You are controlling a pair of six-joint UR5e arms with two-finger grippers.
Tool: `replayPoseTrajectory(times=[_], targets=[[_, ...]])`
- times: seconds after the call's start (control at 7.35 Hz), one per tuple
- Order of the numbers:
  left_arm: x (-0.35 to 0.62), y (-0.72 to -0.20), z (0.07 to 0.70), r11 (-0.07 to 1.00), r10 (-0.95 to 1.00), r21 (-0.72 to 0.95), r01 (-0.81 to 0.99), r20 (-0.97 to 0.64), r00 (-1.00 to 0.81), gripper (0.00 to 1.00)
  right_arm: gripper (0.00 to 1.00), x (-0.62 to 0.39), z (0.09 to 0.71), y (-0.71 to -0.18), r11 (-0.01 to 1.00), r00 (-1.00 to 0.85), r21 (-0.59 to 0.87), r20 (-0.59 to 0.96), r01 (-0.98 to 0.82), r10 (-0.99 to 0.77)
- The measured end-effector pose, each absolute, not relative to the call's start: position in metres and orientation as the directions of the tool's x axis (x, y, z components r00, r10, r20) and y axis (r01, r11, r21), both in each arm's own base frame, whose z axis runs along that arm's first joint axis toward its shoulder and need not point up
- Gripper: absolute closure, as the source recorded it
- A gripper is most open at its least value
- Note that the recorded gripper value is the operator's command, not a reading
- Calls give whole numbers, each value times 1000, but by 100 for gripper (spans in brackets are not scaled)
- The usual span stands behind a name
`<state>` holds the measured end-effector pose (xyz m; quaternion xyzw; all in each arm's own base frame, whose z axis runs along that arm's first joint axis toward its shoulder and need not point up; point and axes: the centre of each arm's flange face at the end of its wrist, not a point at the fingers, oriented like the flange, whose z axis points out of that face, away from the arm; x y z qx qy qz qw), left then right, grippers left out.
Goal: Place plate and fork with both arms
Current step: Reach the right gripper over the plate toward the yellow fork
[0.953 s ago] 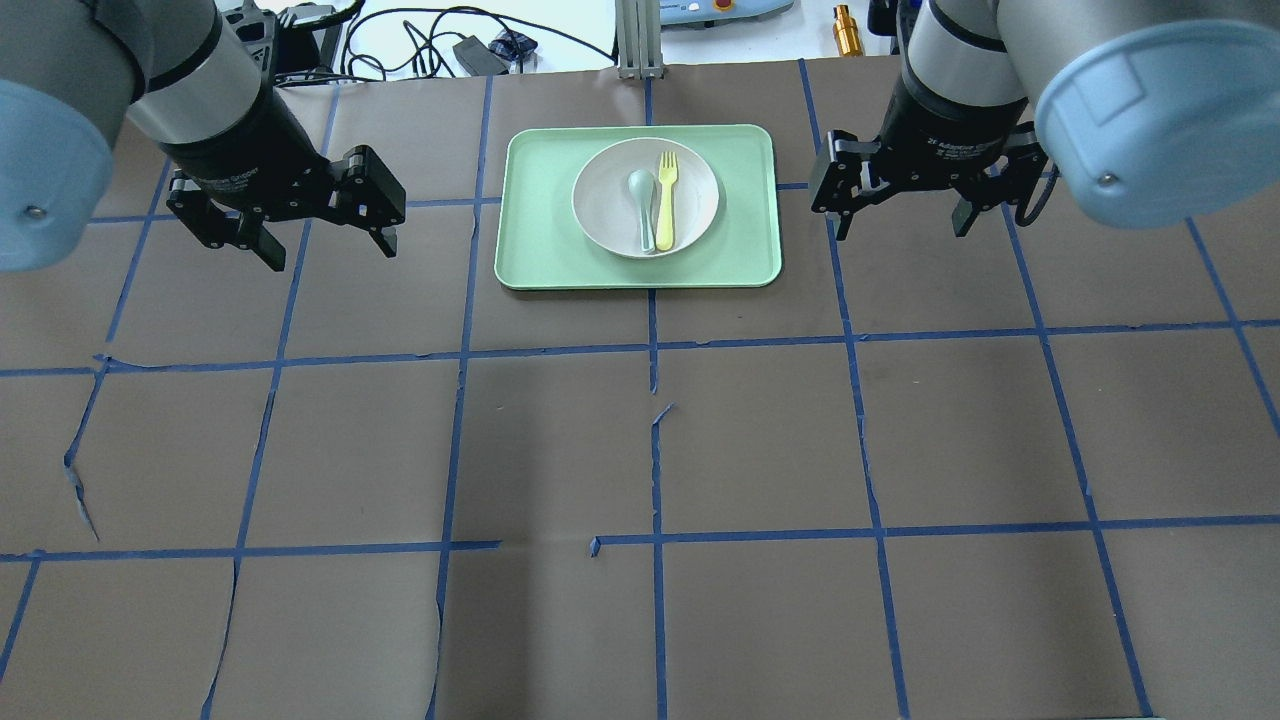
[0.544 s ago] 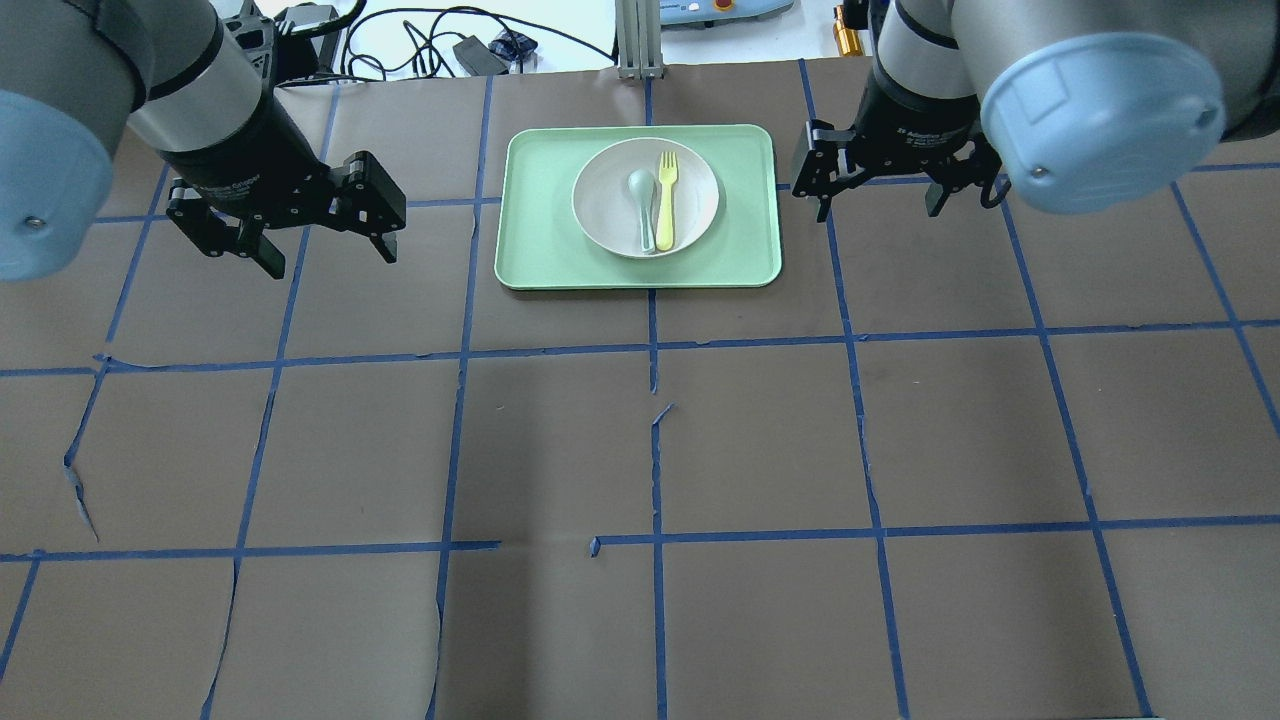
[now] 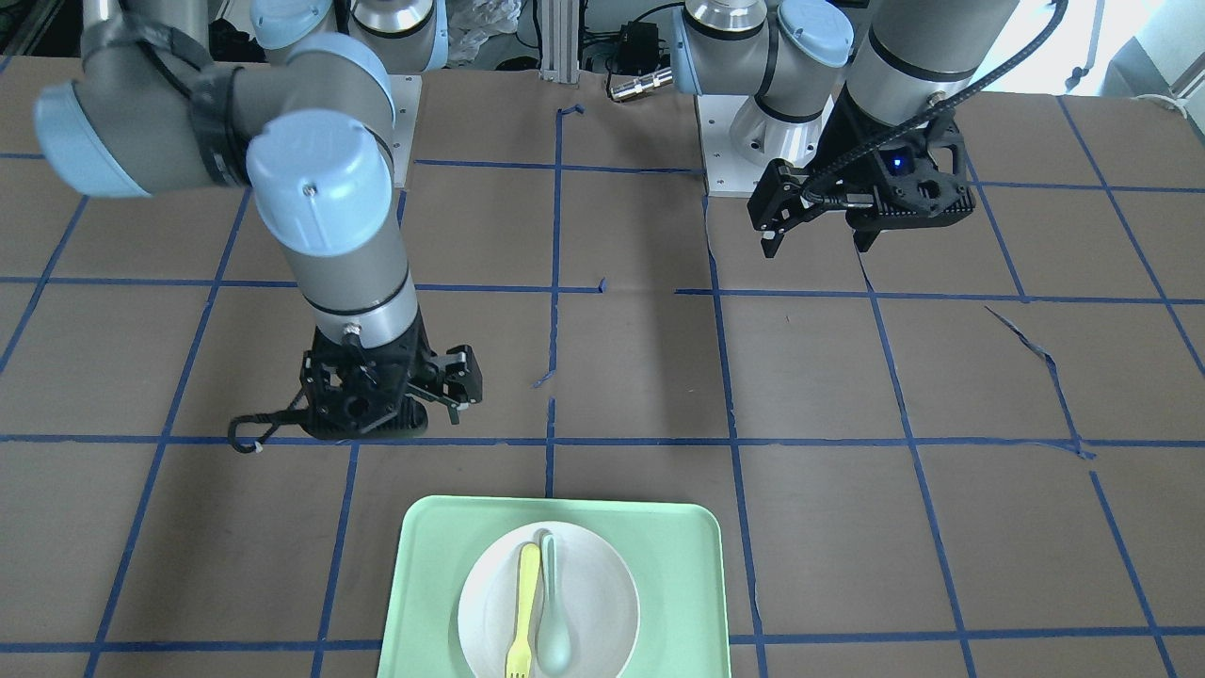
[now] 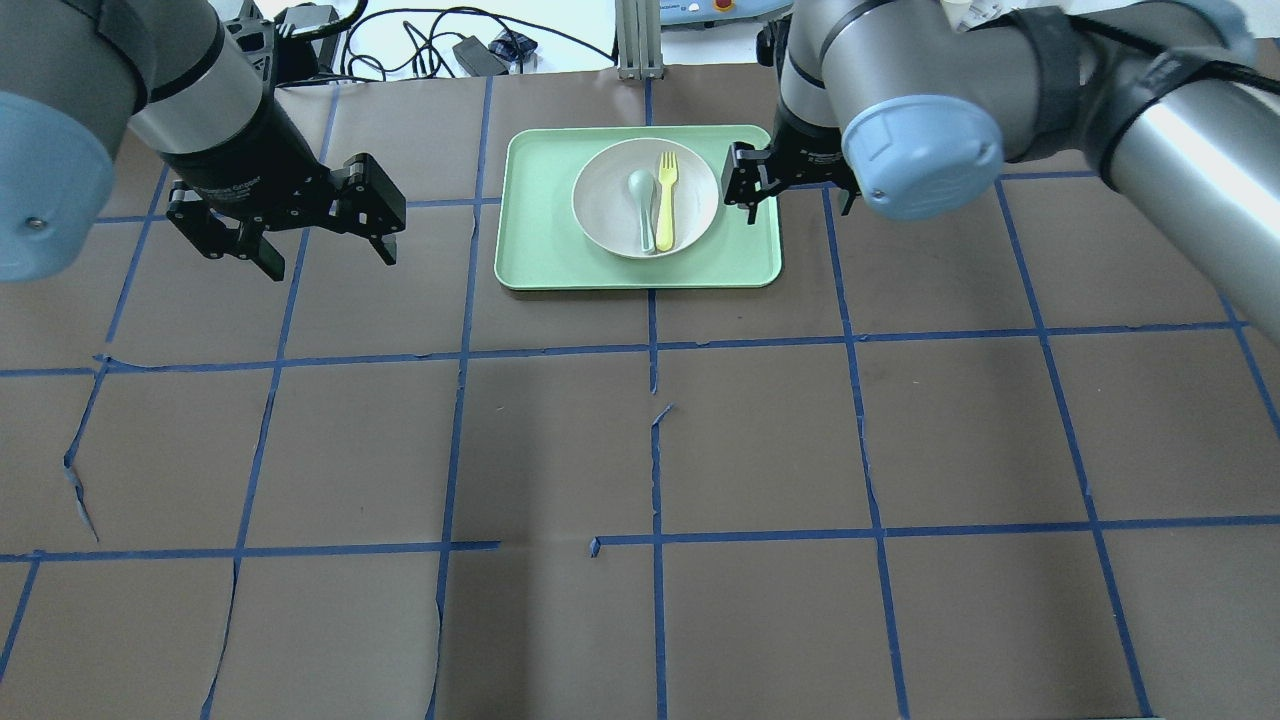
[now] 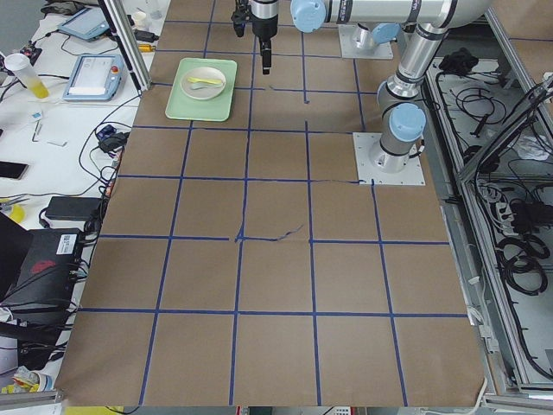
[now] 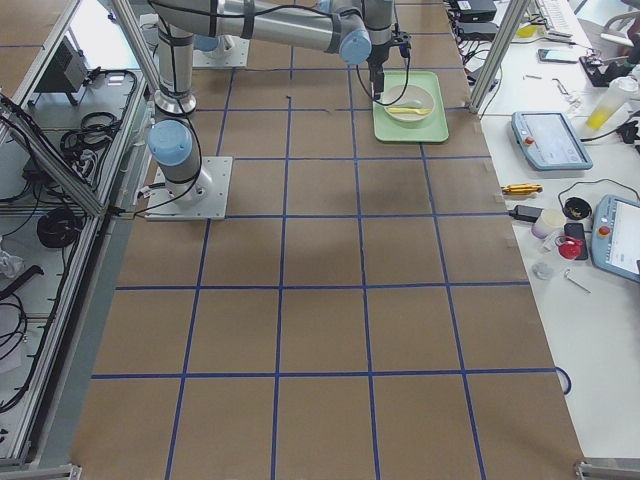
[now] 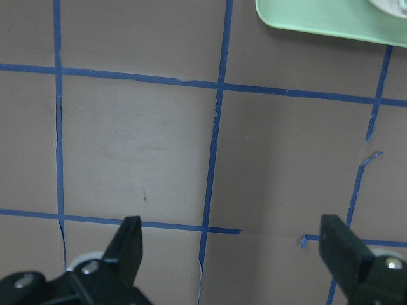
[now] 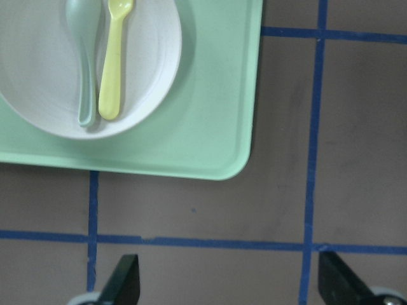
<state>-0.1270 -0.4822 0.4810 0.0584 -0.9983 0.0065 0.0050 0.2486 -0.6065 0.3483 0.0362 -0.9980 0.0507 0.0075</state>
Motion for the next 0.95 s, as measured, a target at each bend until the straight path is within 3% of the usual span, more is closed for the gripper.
replayPoseTrajectory(times=[0.54, 0.95], targets=[[-127, -478, 475, 993, -120, 0, -120, 8, -993, 0, 4, 285, 280, -690, 993, -996, -88, -18, -85, -87], [-127, -477, 470, 993, -122, 10, -122, 7, -993, 0, 10, 298, 251, -730, 994, -998, -95, -42, 44, 41]])
